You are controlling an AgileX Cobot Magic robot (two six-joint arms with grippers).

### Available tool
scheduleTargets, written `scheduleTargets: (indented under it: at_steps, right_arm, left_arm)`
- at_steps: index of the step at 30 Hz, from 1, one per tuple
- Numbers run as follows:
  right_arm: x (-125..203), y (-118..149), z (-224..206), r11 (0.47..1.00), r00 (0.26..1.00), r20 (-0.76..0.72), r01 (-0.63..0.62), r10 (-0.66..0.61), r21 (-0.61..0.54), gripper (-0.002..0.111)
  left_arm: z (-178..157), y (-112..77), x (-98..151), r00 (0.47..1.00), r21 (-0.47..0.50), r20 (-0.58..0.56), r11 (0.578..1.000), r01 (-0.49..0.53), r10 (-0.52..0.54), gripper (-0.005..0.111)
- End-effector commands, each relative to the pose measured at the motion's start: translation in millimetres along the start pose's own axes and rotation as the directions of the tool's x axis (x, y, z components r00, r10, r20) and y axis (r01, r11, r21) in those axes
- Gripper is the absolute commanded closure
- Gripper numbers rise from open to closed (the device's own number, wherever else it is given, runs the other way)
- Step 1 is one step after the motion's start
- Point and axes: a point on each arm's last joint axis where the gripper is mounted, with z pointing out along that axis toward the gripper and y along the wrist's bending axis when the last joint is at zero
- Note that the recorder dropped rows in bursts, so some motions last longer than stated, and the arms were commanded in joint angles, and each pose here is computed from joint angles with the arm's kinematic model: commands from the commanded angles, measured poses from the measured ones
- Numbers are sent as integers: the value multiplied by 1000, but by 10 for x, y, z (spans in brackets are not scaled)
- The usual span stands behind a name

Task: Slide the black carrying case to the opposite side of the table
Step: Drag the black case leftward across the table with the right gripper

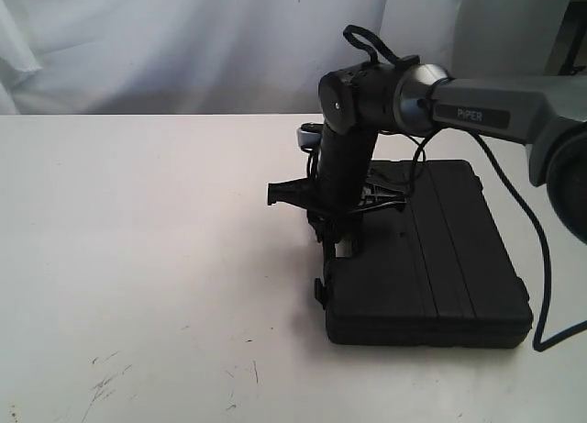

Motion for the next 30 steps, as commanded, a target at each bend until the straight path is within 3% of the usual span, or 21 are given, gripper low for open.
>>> scheduleTargets:
  at_steps: [1,4,30]
  right_arm:
    - [3,35,-26,1000,1000,3,-7,7,-15,99]
    - [26,70,-26,1000,1000,-2,-2,2,-19,108]
    - [130,829,-144,988,999,47,16,-9,-153,108]
  left_arm:
    - [1,0,1,1000,0,11,1000,1,-1,107]
    - [1,0,1,1000,0,11,1000,1,-1,107]
    - [1,0,1,1000,0,11,1000,1,-1,107]
